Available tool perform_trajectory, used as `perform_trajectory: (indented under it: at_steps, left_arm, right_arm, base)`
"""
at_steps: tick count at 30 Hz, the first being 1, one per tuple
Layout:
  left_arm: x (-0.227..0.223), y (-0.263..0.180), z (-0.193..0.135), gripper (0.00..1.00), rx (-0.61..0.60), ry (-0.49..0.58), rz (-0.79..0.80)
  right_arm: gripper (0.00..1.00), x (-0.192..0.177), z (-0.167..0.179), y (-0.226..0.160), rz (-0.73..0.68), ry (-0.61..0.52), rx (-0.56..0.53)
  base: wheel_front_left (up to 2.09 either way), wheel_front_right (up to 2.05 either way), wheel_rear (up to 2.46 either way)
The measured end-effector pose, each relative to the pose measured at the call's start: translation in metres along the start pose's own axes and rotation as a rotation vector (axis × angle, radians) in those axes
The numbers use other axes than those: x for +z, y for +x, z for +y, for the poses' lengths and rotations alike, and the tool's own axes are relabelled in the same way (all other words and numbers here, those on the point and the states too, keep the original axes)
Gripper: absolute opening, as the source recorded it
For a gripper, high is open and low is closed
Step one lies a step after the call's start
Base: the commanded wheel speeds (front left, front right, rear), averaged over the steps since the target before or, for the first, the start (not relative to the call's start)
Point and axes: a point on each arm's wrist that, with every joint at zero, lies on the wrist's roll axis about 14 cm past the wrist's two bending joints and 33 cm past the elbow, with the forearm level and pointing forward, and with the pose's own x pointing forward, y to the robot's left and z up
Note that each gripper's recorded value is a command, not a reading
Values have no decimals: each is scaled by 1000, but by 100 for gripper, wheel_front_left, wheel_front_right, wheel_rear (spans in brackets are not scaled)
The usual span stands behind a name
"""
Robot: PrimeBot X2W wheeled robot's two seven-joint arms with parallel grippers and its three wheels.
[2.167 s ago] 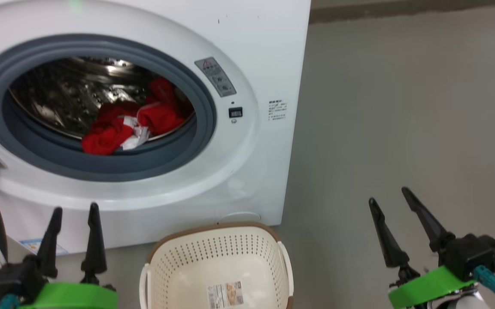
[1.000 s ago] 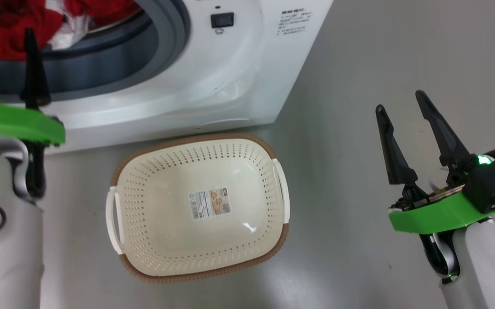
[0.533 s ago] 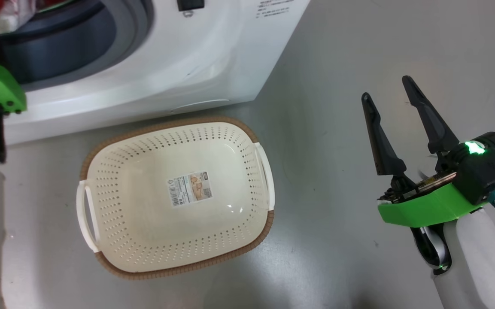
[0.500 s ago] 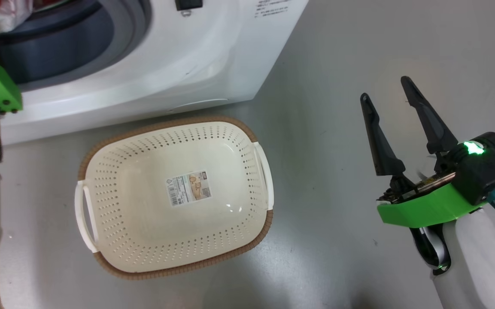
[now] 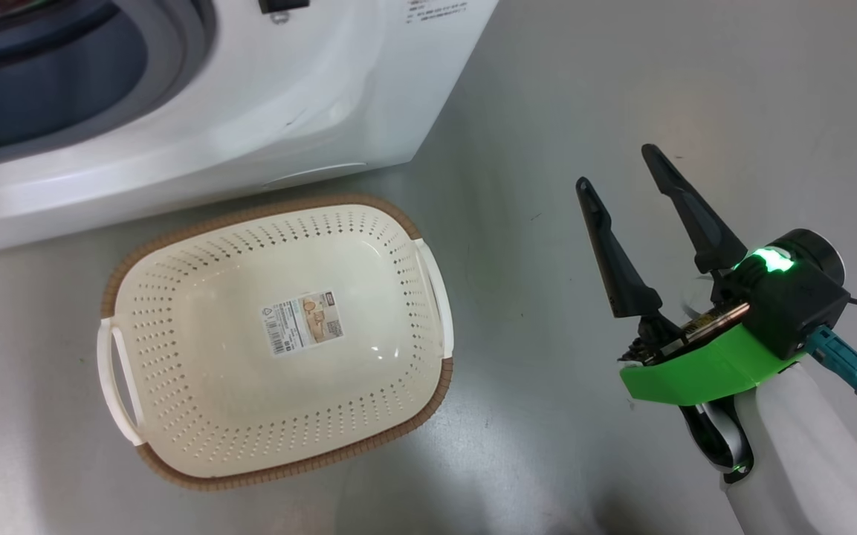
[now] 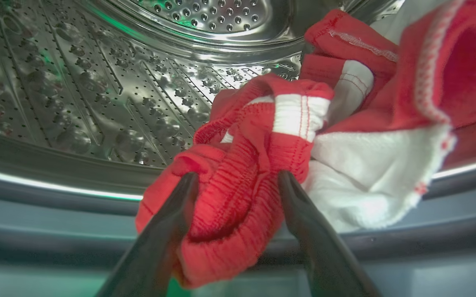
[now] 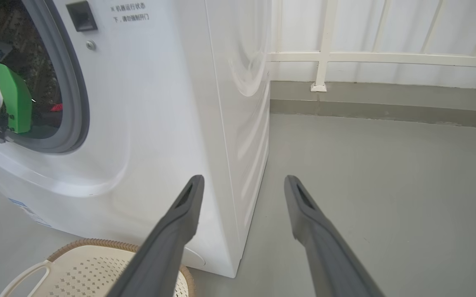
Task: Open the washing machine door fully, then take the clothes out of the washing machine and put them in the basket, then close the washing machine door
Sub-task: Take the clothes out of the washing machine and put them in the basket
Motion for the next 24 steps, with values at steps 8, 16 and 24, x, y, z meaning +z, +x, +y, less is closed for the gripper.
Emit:
perform_trajectory:
  at_steps: [8,16,24]
  left_arm:
    - [-1,3,3,0,3,35,10]
    - [10,-1,7,0,12,8,-71]
    - [16,-16,13,0,21,-27,-188]
  right_arm:
    - [100,-3,-2,-1,7,15,-7]
    - [100,-5,0,1,11,18,1]
    - [100,2,1,1,-5,14,5]
  base:
    - [0,0,0]
    - [0,0,0]
    - [0,0,0]
